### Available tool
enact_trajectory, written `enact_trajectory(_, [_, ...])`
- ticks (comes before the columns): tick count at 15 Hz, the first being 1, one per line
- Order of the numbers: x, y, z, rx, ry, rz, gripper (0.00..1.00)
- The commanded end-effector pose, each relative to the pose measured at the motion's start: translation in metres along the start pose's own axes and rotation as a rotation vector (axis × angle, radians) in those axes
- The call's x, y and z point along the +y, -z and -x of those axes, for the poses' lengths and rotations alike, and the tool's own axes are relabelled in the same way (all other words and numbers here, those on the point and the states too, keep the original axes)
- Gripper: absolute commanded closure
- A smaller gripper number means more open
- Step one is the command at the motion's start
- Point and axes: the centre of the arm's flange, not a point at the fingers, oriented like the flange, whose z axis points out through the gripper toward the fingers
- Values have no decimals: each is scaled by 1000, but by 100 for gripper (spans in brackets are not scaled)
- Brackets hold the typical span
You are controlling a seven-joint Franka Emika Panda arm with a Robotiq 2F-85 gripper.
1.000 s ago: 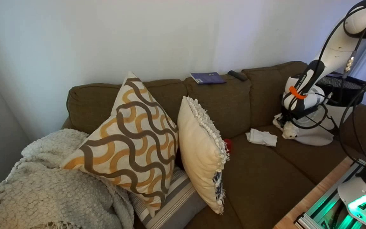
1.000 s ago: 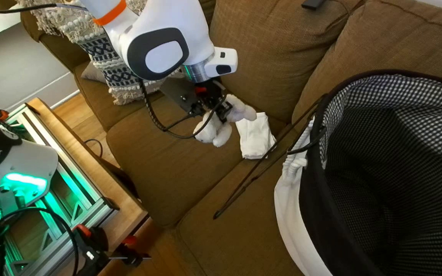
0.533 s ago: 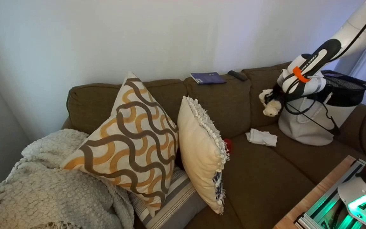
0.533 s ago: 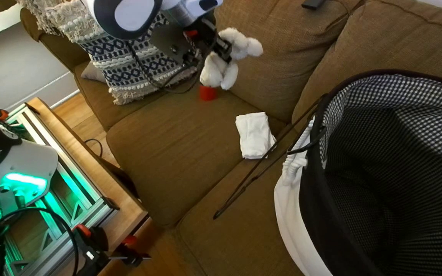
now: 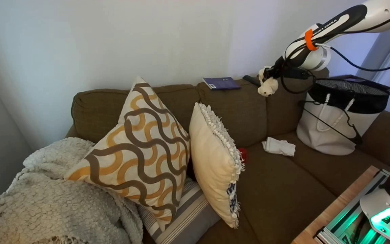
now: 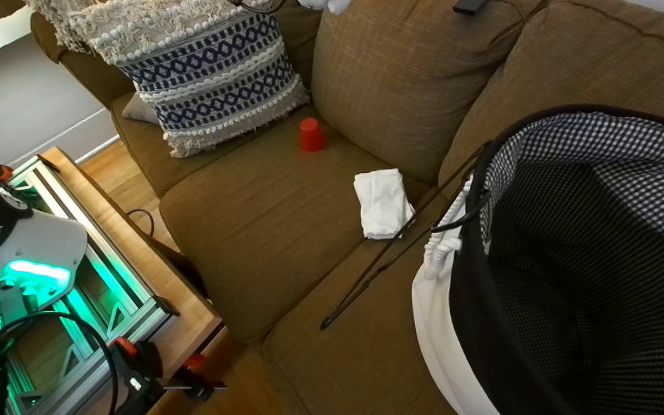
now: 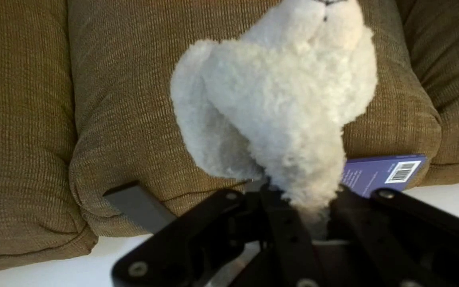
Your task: Pick up the white toy and put it on the top middle brown cushion on the couch
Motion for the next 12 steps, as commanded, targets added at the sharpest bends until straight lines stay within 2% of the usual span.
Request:
enact_trajectory(1, [4,-1,0,-2,-5,1,85])
enact_trajectory(3, [9,-6,4,-12,-12,2,85])
enact_trajectory(4, [11,-8,5,-15,-14,2,96])
enact_trajectory(5, [4,-10,-2,19,-32,-3,96])
enact_trajectory(9, [-24,-3,-75,212,-166,-24,96])
enact_trajectory(12, [-27,4,-139,256,-235,-14,96])
